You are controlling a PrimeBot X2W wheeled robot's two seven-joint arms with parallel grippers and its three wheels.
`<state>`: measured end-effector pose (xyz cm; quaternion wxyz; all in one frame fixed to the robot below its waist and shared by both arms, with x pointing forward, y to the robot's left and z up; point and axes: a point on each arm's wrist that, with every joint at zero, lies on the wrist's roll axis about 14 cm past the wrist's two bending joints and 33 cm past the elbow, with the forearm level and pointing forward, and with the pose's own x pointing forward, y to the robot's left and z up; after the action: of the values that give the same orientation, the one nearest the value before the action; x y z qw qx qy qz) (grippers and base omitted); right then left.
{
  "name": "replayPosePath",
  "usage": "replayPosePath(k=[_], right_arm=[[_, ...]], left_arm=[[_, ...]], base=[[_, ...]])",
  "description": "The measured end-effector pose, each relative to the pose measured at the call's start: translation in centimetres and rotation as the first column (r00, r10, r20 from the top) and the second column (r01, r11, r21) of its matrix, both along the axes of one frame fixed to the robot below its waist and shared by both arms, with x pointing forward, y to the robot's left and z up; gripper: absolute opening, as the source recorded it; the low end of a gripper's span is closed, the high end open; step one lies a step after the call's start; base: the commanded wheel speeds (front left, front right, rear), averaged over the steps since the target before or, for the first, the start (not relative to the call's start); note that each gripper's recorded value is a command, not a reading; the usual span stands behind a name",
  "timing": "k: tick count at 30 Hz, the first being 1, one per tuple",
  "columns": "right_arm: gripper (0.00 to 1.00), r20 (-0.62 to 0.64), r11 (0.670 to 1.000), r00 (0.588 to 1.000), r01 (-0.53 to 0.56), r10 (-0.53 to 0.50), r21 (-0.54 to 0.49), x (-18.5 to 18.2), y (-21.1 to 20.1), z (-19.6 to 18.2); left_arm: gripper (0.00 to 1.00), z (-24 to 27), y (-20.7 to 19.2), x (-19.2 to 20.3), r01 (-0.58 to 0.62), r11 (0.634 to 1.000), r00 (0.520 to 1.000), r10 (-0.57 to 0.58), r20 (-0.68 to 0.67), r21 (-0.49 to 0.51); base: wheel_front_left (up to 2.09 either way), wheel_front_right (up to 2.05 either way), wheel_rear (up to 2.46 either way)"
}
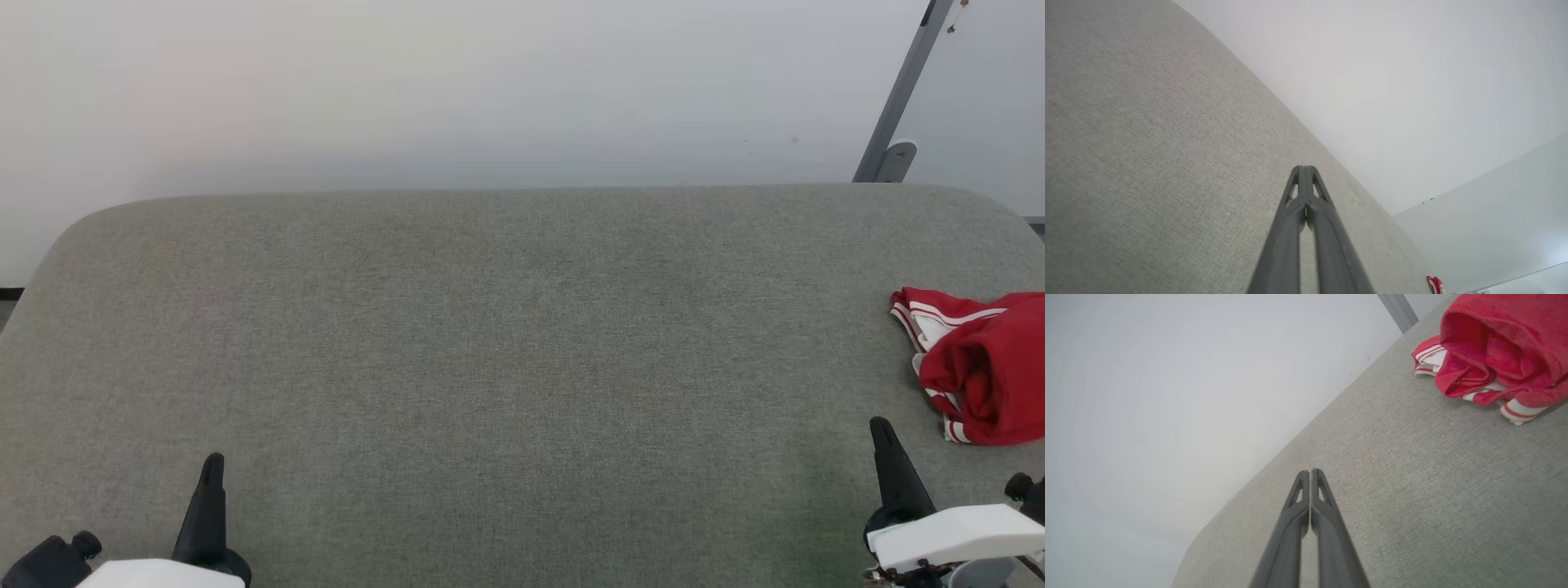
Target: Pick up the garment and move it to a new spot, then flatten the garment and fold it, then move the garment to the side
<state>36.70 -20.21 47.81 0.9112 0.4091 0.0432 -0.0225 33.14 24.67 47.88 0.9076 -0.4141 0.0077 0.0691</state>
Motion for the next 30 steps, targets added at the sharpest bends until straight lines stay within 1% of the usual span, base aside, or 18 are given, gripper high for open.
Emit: replayPosePath(k=[14,23,30], right_arm=[[0.00,0.008,0.989,1.000,0.012,-0.014,0.148,0.4,0.1,0.4],[0.00,0.018,0.971,1.000,0.016,-0.020,0.240,0.8,0.2,0.8],[0.00,0.021,0.953,0.999,0.020,-0.027,0.303,0.9,0.2,0.9]], left_arm=[[0.00,0.3,-0.7,1.1,0.004,0.990,1.000,-0.002,0.013,-0.143],[0.00,0.4,-1.3,1.7,0.010,0.970,1.000,-0.004,0.023,-0.241],[0.00,0.6,-1.6,2.2,0.019,0.955,0.999,-0.010,0.032,-0.296]], base=[[0.00,0.00,0.00],[0.00,0.00,0.00],[0.00,0.00,0.00]])
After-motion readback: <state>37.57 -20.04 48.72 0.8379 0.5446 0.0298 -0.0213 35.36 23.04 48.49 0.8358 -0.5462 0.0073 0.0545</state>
